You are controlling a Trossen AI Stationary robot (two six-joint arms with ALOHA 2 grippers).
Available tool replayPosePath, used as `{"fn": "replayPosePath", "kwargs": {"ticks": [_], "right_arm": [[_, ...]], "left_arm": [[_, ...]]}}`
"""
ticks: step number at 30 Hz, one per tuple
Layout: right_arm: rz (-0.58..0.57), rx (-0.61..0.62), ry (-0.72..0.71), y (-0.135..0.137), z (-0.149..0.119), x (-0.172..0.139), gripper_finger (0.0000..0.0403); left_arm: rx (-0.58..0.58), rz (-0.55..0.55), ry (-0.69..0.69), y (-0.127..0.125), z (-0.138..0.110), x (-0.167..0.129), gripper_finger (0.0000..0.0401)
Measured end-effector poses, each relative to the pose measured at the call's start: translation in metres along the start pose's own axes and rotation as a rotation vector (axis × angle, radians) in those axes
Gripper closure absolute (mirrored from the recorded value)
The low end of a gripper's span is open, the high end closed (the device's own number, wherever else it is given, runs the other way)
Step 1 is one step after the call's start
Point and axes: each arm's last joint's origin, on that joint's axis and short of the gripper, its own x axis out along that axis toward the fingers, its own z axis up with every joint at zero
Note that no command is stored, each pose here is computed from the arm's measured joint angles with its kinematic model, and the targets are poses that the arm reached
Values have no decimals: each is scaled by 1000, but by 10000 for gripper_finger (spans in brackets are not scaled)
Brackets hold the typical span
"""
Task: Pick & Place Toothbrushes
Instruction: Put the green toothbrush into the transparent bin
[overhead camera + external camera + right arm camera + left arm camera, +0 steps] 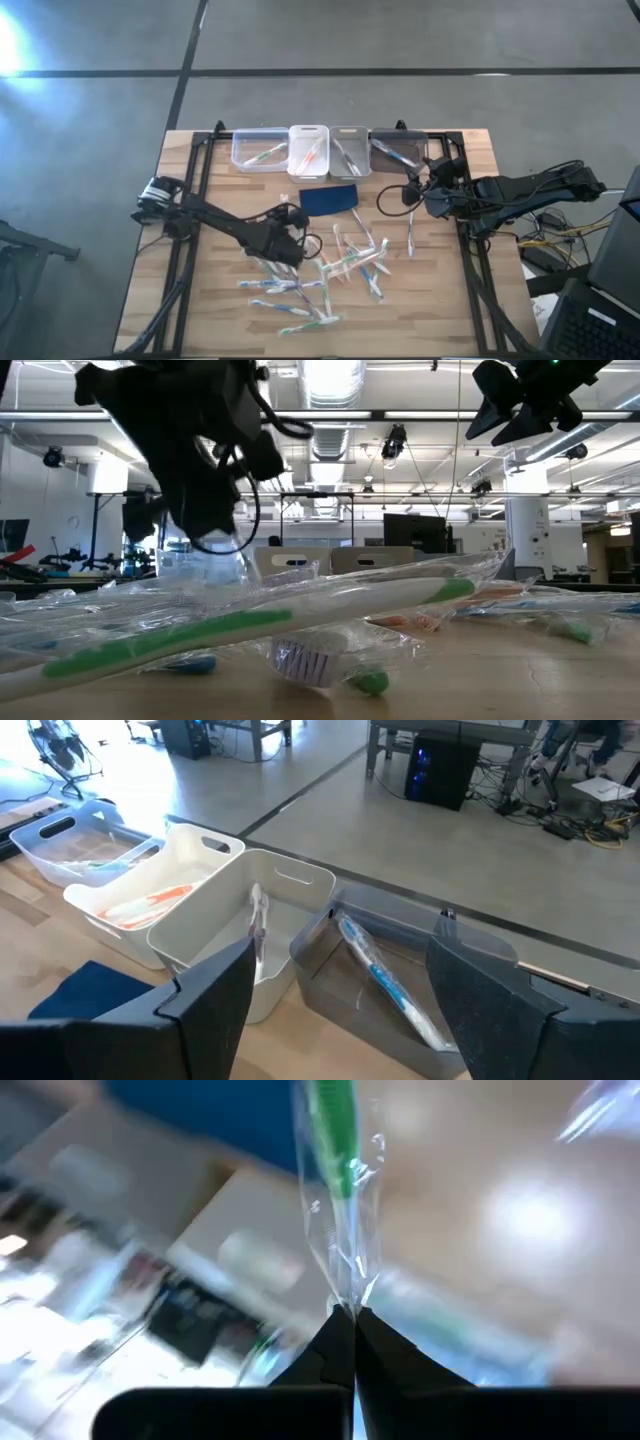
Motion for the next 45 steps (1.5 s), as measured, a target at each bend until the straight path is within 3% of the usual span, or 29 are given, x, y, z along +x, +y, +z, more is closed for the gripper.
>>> {"fn": "replayPosePath", "kwargs": {"ticks": [6,15,21,26,32,36,39,45], "right_arm": [[-3,4,1,0,-2,1,104],[6,53,18,2,-4,2,94],[73,19,77,19,-9,8,87],[258,-28,58,47,-3,13,81],[642,-115,11,84,5,15,86],[877,-152,-11,100,5,14,101],[956,-153,-34,106,6,13,111],[976,-130,-57,110,8,14,128]], "left_arm": [[-50,124,36,9,-24,-25,400],[-298,335,-42,18,-66,-80,401],[-228,423,32,22,-79,-95,401],[-214,432,-12,32,-79,-95,401],[-235,500,-156,51,-78,-98,401],[-215,564,-161,63,-82,-100,401],[-191,609,-157,71,-86,-101,401],[-63,671,-122,78,-90,-103,401]]}}
